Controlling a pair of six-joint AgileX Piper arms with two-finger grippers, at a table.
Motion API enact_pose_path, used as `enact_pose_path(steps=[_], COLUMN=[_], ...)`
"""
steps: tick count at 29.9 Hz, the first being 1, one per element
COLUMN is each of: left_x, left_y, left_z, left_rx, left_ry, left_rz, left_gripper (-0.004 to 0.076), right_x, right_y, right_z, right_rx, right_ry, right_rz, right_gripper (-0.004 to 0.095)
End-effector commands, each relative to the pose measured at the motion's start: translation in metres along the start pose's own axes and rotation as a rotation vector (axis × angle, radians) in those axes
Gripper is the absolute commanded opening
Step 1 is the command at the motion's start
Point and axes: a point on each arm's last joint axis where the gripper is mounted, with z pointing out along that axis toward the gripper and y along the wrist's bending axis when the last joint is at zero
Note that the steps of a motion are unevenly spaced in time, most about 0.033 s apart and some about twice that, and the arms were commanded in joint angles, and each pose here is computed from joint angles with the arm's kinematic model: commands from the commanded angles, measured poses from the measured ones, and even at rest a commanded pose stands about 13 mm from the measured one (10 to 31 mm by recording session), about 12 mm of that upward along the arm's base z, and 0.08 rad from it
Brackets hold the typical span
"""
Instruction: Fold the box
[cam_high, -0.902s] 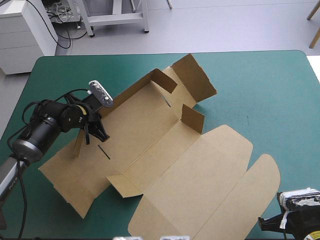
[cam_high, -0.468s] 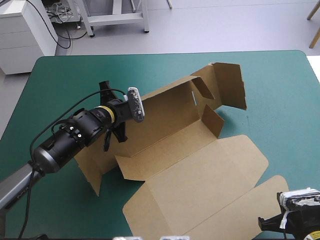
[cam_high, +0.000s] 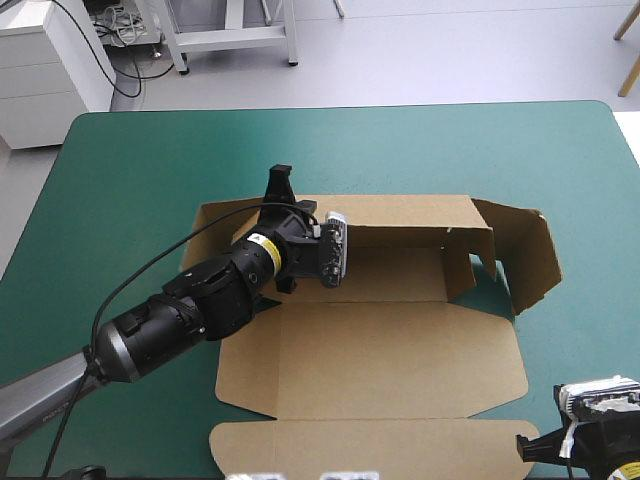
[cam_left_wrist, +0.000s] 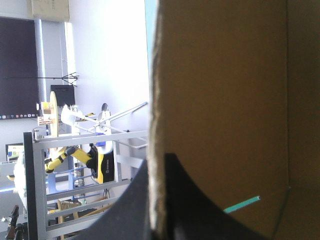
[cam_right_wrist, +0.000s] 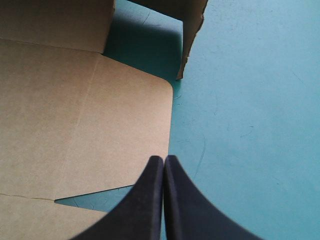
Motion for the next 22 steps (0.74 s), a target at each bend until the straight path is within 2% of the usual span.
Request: enact_pose_path(steps=[1, 11, 22], left_x=[-0.01, -0.009, -0.004], left_y=[0.012, 0.0, -0.032], left_z=[-0.008, 0.027, 0.042], left_rx=[-0.069, -0.11, -0.204], left_ry=[-0.062, 0.061, 0.101], left_rz=[-0.034, -0.062, 0.049], left_gripper=[-0.0008, -0.0008, -0.0008], right_x=[-0.012, -0.012, -0.012], right_y=[-0.002, -0.002, -0.002], right_z=[-0.004, -0.003, -0.003], right_rx=[0.011, 0.011, 0.013], right_ry=[-0.072, -0.07, -0.069], right_rz=[-0.001, -0.001, -0.003], right_gripper=[-0.0021, -0.0021, -0.0021])
